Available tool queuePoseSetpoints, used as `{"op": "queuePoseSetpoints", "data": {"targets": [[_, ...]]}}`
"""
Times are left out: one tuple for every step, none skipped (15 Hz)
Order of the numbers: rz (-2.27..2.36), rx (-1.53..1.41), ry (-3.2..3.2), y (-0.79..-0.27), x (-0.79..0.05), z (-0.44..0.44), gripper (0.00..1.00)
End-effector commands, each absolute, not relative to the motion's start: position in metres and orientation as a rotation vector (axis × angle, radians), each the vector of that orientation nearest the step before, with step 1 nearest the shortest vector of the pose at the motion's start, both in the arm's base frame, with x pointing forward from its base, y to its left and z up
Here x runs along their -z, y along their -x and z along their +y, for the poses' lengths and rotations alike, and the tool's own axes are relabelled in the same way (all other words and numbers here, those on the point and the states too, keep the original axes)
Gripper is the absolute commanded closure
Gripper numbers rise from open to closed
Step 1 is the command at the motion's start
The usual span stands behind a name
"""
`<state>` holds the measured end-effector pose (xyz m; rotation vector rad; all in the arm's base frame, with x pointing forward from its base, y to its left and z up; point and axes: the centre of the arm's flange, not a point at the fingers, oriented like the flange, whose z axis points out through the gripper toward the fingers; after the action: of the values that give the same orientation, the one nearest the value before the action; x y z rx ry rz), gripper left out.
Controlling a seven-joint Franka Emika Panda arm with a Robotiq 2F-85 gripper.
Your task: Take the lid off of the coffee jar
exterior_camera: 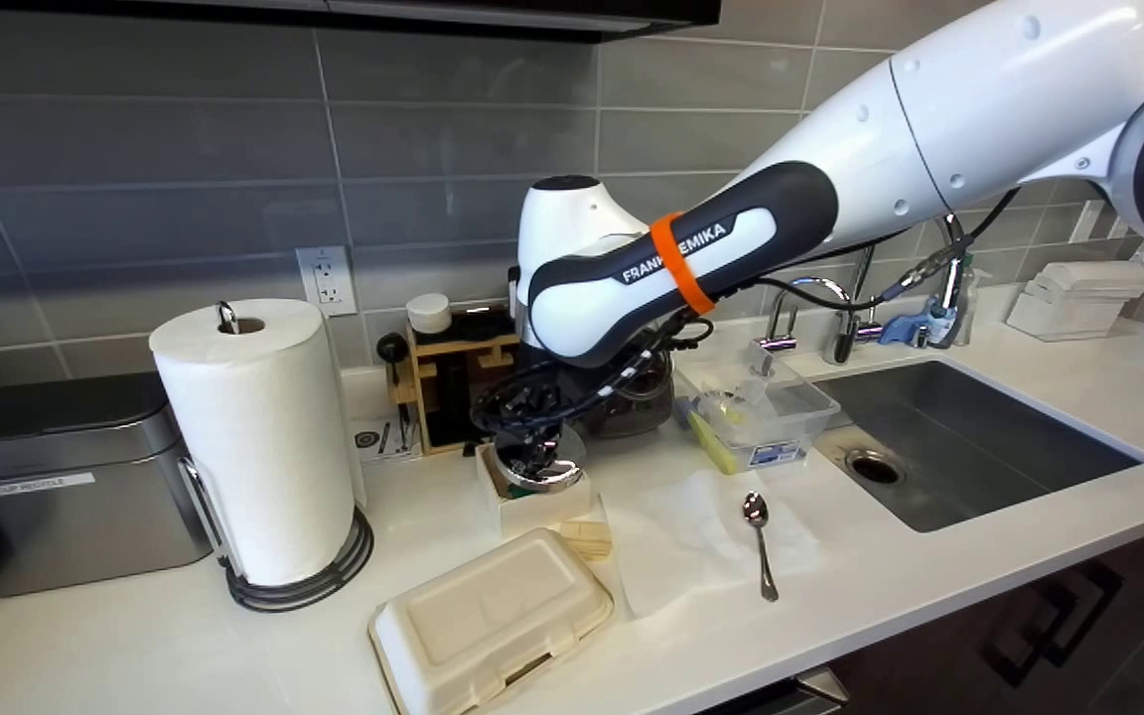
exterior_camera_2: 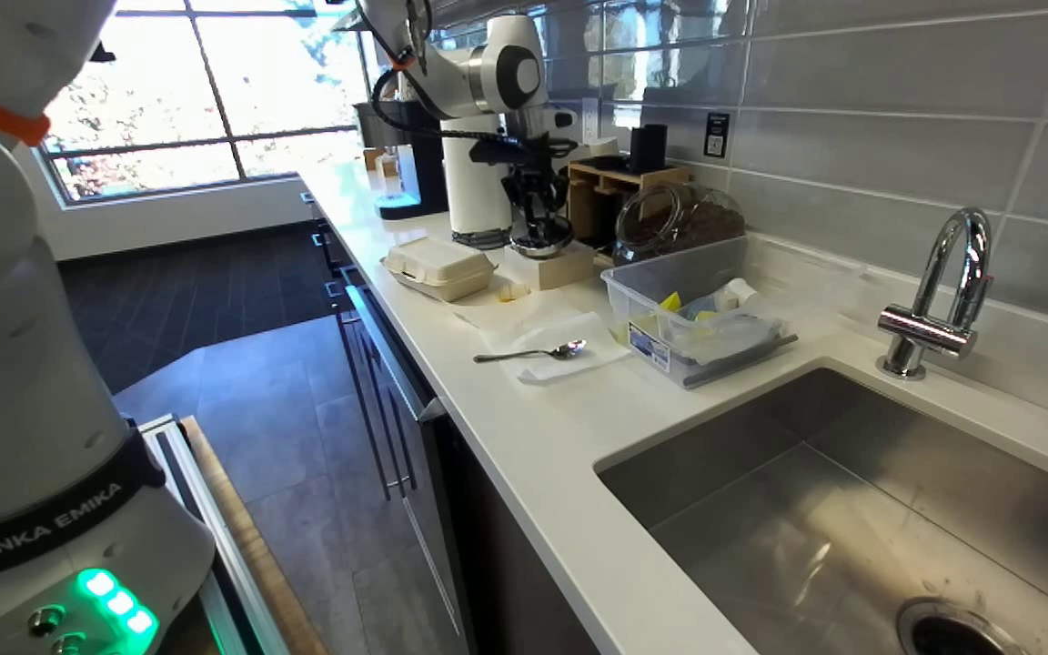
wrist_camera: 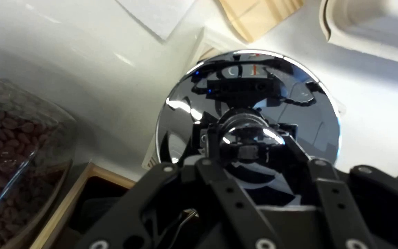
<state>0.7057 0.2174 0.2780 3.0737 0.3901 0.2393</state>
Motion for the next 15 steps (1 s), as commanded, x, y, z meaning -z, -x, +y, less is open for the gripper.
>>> {"op": "queuePoseSetpoints", "data": {"targets": [[0.423, -0.212, -3.051, -0.718, -0.274, 0.22, 0.79], [0.424, -0.211, -3.052, -0.719, -0.273, 0.22, 0.79], [0.427, -0.208, -3.052, -0.72, -0.273, 0.221, 0.79], [0.431, -0.208, -3.051, -0.721, -0.272, 0.221, 0.79], [0.434, -0.203, -3.049, -0.722, -0.271, 0.221, 0.79], [0.435, -0.201, -3.049, -0.722, -0.27, 0.22, 0.79], [0.431, -0.22, -3.054, -0.723, -0.268, 0.22, 0.79], [0.411, -0.232, -3.068, -0.713, -0.273, 0.217, 0.54], [0.411, -0.232, -3.068, -0.714, -0.272, 0.217, 0.54], [0.411, -0.231, -3.068, -0.714, -0.271, 0.218, 0.54], [0.411, -0.231, -3.068, -0.714, -0.27, 0.217, 0.54], [0.411, -0.23, -3.068, -0.714, -0.27, 0.217, 0.54], [0.411, -0.23, -3.068, -0.714, -0.27, 0.217, 0.54], [0.412, -0.231, -3.068, -0.715, -0.27, 0.218, 0.54], [0.412, -0.232, -3.068, -0.715, -0.27, 0.218, 0.54]]}}
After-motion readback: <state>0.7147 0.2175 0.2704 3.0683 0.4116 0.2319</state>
